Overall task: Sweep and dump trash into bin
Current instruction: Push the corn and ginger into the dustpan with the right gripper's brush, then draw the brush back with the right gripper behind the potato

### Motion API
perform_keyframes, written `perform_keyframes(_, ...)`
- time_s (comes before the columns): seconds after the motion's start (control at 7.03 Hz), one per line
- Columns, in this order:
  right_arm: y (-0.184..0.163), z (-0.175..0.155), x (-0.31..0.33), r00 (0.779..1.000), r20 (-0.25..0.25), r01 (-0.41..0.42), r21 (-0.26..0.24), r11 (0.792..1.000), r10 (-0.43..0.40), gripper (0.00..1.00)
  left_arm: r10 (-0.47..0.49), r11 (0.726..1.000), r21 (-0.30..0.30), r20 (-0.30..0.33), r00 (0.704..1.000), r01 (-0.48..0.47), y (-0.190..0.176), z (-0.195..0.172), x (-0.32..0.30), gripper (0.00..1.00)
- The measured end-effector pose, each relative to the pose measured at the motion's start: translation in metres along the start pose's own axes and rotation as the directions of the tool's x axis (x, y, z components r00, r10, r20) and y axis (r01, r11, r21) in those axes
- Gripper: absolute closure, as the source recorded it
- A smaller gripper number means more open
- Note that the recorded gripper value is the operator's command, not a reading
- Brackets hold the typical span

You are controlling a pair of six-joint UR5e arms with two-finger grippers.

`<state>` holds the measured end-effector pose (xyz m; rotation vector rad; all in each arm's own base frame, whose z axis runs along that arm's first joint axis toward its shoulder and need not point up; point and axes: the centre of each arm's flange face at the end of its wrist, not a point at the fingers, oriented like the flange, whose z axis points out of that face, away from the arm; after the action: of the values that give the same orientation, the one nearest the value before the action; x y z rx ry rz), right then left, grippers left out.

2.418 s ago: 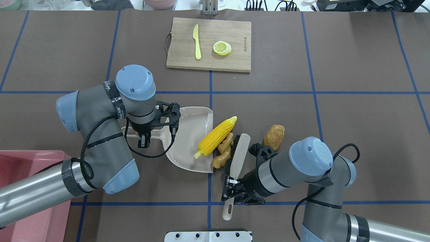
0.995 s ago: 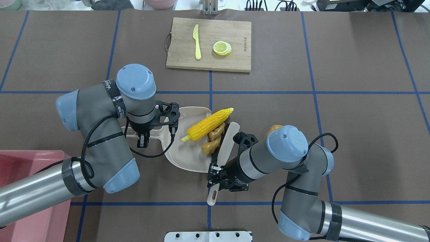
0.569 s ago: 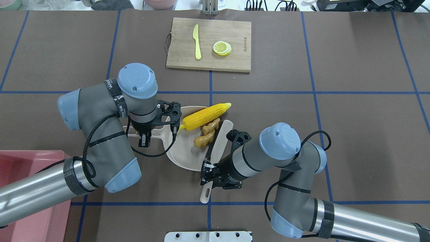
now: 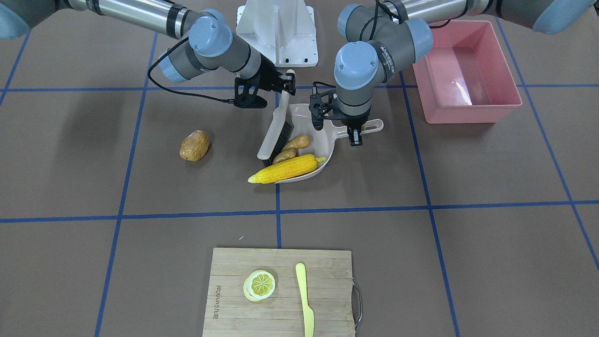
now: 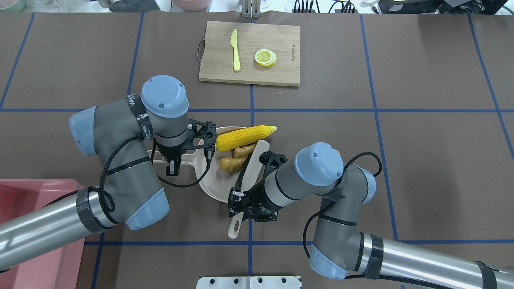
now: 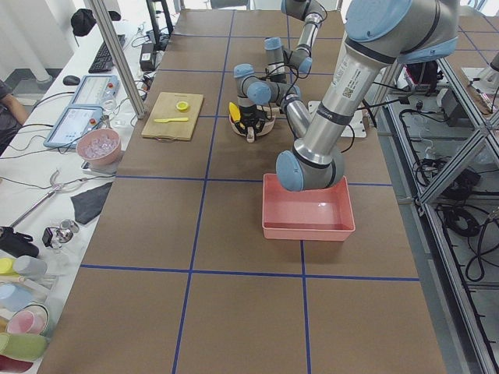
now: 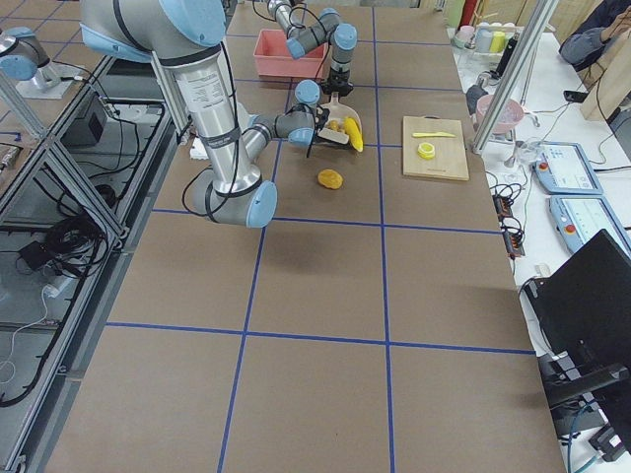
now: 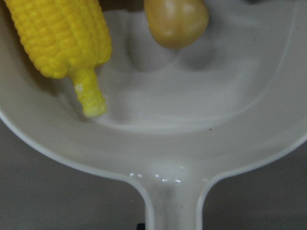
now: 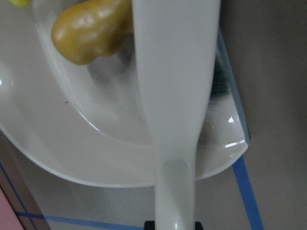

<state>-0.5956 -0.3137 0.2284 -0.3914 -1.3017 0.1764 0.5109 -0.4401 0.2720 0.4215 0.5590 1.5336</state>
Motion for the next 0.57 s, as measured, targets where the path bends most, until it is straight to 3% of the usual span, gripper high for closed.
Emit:
perform_keyframes(0.28, -0.012, -0.018, -0.001, 1.0, -0.016, -0.022, -0.017, 1.0, 0.022, 1.0, 0.0, 1.0, 0.0, 0.0, 1.0, 0.0, 0.0, 0.0, 0.0, 1.0)
perform_keyframes(0.57, -0.024, -0.064, 0.003, 0.997, -0.045, -0.062, -0.036, 0.997, 0.06, 1.0, 0.001, 1.0, 0.002, 0.001, 1.0, -0.001, -0.001, -0.002, 0.0, 1.0)
